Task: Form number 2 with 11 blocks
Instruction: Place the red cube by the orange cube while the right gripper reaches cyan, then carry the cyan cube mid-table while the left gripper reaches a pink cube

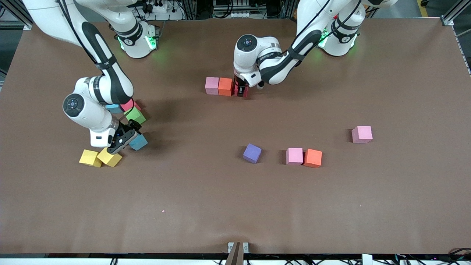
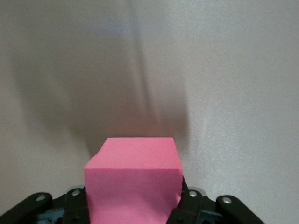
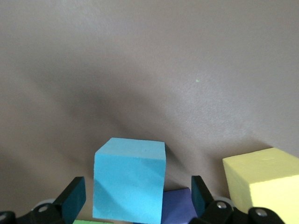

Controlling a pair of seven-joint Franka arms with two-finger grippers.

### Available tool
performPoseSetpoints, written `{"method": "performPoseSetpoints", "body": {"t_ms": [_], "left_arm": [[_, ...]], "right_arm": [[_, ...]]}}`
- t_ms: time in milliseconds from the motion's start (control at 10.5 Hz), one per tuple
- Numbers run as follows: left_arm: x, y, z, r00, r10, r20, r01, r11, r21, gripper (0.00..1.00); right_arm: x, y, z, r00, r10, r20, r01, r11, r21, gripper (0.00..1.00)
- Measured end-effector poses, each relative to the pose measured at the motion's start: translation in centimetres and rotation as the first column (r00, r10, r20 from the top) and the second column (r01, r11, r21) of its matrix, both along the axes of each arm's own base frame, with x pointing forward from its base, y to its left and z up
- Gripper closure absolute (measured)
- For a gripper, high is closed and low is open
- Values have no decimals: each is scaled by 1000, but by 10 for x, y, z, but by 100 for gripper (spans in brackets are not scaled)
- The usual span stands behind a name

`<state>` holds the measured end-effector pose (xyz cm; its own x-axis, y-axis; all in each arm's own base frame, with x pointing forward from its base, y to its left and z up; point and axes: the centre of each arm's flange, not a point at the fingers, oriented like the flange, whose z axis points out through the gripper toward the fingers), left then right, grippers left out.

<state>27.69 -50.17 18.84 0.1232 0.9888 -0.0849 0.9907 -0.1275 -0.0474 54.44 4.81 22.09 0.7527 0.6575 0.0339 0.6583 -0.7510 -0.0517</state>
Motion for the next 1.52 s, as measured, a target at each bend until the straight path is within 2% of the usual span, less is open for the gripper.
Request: {"method": "performPoseSetpoints", "body": {"t_ms": [286,476,571,667,762,952,1143,1429,1524], "left_arm": [[-2,-5,-1,1000,1,-4,-1,1000,-5,39],[-2,-7,-2,1000,2,-3,-2,1000,-5,39],[-2,-8,-2,1000,4,-3,-4,1000,-5,39],[-3,-8,-2,1000,4,-3,-4,1000,-4,39],[-3,-9,-2,1000,3,-2,-3,1000,-3,39],[-3,-9,-2,1000,2,-1,-2,1000,-1,39],[-3,-10,-2,1000,1,-1,-1,1000,1,38],[-4,-8,-6,1000,-5,-12,6,998,64,4],[1,-9,-3,1000,-1,-8,2,996,87,0]], "right_arm": [[-7,-5,-34,997,-50,-65,51,998,20,0],[-7,-2,-46,996,-57,-73,59,998,26,1],[-5,0,-49,996,-57,-66,59,998,29,11],[-2,3,-48,997,-57,-58,59,998,31,27],[2,5,-45,997,-59,-49,61,998,35,38],[12,7,-34,998,-58,-25,59,997,41,39],[21,16,-3,998,-63,-22,64,997,50,41],[17,57,38,992,-124,-22,125,990,65,41],[15,67,40,990,-139,-27,140,988,69,41]]}}
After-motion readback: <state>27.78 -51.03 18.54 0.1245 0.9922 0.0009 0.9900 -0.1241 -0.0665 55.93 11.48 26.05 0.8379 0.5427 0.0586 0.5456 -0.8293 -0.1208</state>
